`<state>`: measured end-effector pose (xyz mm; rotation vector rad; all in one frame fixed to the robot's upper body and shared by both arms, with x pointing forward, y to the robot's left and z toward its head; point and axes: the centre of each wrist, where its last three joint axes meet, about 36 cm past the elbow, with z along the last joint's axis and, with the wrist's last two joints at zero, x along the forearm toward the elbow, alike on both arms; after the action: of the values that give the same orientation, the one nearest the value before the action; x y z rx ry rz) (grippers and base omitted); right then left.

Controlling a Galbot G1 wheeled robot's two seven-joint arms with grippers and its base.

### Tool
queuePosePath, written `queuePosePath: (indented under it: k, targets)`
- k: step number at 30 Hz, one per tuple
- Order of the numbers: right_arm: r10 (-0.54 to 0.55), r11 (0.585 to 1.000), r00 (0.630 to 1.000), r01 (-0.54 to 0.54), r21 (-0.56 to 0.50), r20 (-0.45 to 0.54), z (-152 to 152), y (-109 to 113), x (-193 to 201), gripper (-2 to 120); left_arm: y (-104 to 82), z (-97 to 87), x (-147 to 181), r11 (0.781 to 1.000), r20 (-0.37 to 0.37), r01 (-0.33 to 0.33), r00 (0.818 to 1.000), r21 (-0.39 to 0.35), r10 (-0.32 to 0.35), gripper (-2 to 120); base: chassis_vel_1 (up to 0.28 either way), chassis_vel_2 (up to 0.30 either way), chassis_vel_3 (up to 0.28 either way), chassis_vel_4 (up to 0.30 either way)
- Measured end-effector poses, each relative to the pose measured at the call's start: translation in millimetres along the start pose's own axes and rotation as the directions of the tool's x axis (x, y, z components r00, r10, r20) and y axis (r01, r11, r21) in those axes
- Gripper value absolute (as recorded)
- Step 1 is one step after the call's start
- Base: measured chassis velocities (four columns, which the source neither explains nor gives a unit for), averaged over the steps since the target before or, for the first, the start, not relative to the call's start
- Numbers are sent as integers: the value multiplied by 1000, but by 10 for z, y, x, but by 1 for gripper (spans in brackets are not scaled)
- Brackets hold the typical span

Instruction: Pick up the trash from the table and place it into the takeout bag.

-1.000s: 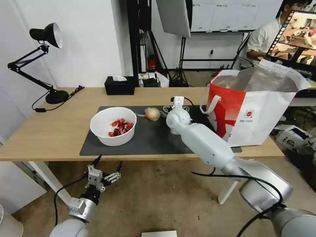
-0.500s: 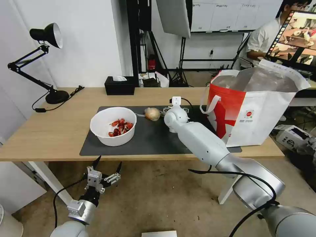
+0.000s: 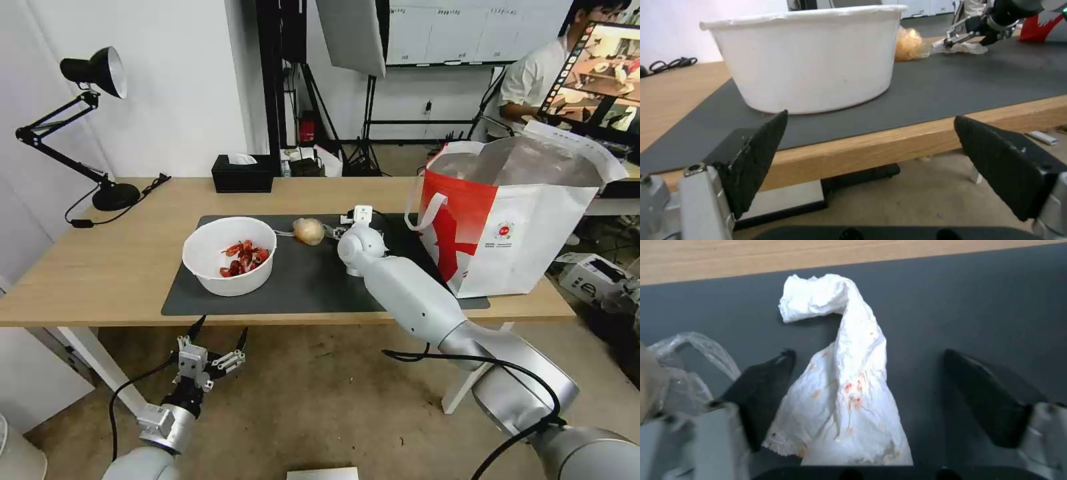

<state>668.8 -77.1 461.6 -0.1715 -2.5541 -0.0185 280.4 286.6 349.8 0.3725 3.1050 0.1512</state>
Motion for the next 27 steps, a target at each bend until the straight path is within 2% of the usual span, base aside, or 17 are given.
queuePosePath:
  k: [2,3,6,7,12,13,15,16,19,20,22,27]
  targets:
    - [0,1000,1000,0,-1,-1,18,-8,-4,71,0,6,-5,1000,1,-1,1000,1,1,100,0,0,0,0]
    - [0,1000,1000,0,-1,-1,18,-8,-4,71,0,6,-5,1000,1,-1,1000,1,1,100,0,0,0,0]
    - [1,1000,1000,-1,-4,-2,41,-12,-5,57,-2,13,-7,1000,2,-1,1000,2,1,100,0,0,0,0]
    - [1,1000,1000,-1,-4,-2,41,-12,-5,57,-2,13,-7,1000,2,-1,1000,2,1,100,0,0,0,0]
    - [-7,1000,1000,7,-19,11,97,-23,-12,36,-7,19,-5,1000,2,-2,1000,3,2,100,0,0,0,0]
    - [-7,1000,1000,7,-19,11,97,-23,-12,36,-7,19,-5,1000,2,-2,1000,3,2,100,0,0,0,0]
    - [-30,999,999,31,-32,36,131,-39,-10,26,-7,19,-5,1000,2,-2,1000,4,2,100,0,0,0,0]
    - [-30,999,999,31,-32,36,131,-39,-10,26,-7,19,-5,1000,2,-2,1000,4,2,100,0,0,0,0]
    - [-104,993,987,109,-33,124,178,-62,59,10,-9,21,0,1000,2,-3,1000,5,3,100,0,0,0,0]
    - [-104,993,987,109,-33,124,178,-62,59,10,-9,21,0,1000,2,-3,1000,5,3,100,0,0,0,0]
    - [-145,988,967,153,-21,211,177,-139,134,0,-12,21,7,1000,2,-2,1000,6,2,100,0,0,0,0]
    - [-161,986,940,167,5,301,217,-334,274,0,-27,17,14,1000,5,-1,1000,10,0,100,0,0,0,0]
